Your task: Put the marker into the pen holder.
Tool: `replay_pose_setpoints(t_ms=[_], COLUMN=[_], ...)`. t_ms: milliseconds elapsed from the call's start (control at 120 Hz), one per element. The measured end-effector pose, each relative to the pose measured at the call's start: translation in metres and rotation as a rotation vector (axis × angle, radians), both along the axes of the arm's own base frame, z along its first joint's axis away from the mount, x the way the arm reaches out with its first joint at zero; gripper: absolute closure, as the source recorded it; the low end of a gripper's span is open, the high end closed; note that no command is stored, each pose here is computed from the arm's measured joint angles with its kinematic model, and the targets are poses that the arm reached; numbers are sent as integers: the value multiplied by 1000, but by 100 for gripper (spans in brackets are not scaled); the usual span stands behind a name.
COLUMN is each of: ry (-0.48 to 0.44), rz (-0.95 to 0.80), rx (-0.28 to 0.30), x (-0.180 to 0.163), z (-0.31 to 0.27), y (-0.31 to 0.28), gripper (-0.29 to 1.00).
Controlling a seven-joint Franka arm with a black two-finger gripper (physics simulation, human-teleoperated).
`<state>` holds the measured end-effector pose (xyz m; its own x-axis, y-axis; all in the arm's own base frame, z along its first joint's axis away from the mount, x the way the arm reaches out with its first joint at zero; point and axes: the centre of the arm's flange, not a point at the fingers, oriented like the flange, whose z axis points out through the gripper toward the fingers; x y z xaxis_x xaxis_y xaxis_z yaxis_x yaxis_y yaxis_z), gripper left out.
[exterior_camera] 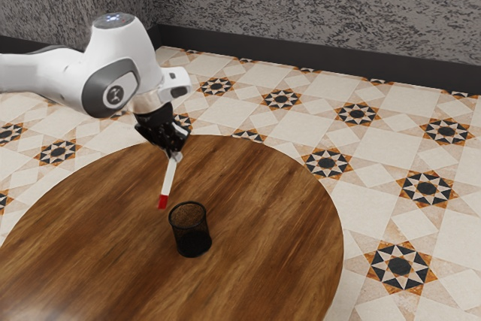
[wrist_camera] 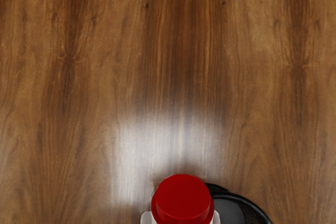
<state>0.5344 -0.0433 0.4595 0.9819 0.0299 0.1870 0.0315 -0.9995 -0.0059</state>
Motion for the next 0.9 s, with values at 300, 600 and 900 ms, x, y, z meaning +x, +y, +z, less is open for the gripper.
replay_pose_setpoints(t_ms=[300, 600, 900], ry=[54, 119, 184], rz=[-22, 7, -48], rx=[-1, -1, -18], x=[28, 24, 2], z=[-32, -60, -37], y=[-33, -27, -49], gripper=[79, 77, 25])
